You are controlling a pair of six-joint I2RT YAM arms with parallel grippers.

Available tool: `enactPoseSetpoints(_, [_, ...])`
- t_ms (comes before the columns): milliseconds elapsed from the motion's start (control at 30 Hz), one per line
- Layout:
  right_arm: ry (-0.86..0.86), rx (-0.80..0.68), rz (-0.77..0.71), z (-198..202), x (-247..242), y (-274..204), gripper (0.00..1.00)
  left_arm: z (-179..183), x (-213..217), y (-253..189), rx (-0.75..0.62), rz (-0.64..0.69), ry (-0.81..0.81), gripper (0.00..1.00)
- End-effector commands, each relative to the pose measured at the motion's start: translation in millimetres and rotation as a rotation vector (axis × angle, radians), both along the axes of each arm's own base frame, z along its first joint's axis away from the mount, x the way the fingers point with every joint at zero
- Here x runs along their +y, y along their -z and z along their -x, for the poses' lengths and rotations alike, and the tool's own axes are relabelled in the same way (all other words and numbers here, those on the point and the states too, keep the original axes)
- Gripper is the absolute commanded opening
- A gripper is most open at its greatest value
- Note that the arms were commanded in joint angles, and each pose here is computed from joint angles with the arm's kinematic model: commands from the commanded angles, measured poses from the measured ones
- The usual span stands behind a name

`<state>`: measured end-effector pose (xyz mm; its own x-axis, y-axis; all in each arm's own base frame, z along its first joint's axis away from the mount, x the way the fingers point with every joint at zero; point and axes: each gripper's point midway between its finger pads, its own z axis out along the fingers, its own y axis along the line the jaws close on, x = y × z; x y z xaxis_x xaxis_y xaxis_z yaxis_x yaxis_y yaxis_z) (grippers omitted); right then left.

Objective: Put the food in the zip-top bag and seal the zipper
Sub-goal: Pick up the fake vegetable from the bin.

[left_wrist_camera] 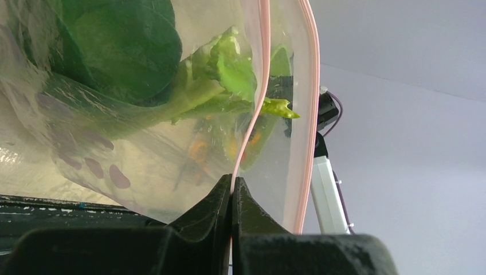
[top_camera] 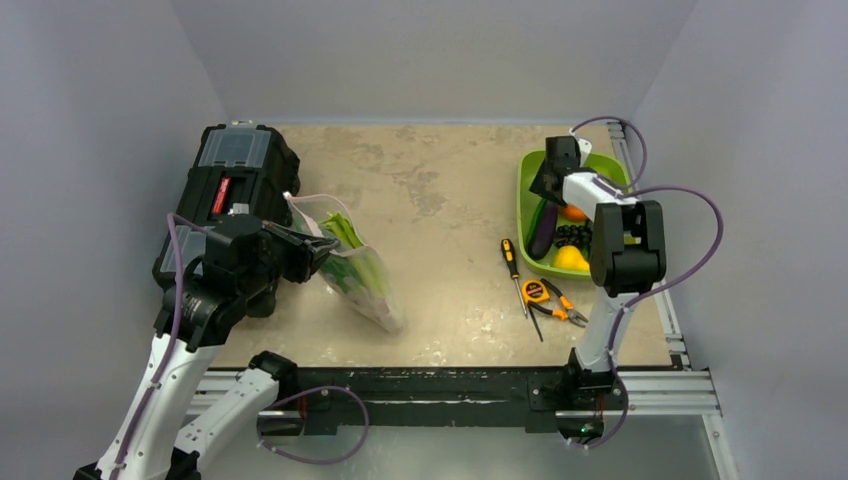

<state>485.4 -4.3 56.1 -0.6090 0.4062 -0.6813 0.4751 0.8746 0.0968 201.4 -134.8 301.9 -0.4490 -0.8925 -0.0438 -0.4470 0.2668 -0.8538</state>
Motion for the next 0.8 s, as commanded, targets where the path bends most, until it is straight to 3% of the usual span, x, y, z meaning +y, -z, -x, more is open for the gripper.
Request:
enactPoseSetpoints(0, [-0.004,-0.007,0.04,-20,-9,-9,0.45,-2,-4,-8,-0.019,0.026,0.014,0.0])
enactPoseSetpoints(100, [-0.02,0.025,0.043,-23,-8,3,0.38,-2,-4,-7,-0.015,0.021,0.011,0.0])
enactPoseSetpoints(333, [-0.025,0.086,0.09,-21,-15,21,0.33,-3,-4,-7,-0.013,0.023,0.008,0.0])
enactPoseSetpoints(533, [-0.054,0.098,0.077,-27,-10,26,0.03,-2,-4,-9,-0.011,0.024,0.013,0.0])
enactPoseSetpoints(633, [-0.044,0.046,0.066,-29,-10,4,0.0,0,-2,-8,-0.01,0.017,0.004,0.0])
enactPoseSetpoints(767, [-0.052,-0.155,0.053,-31,-7,-73,0.0,1,-1,-8,-0.012,0.017,0.005,0.0])
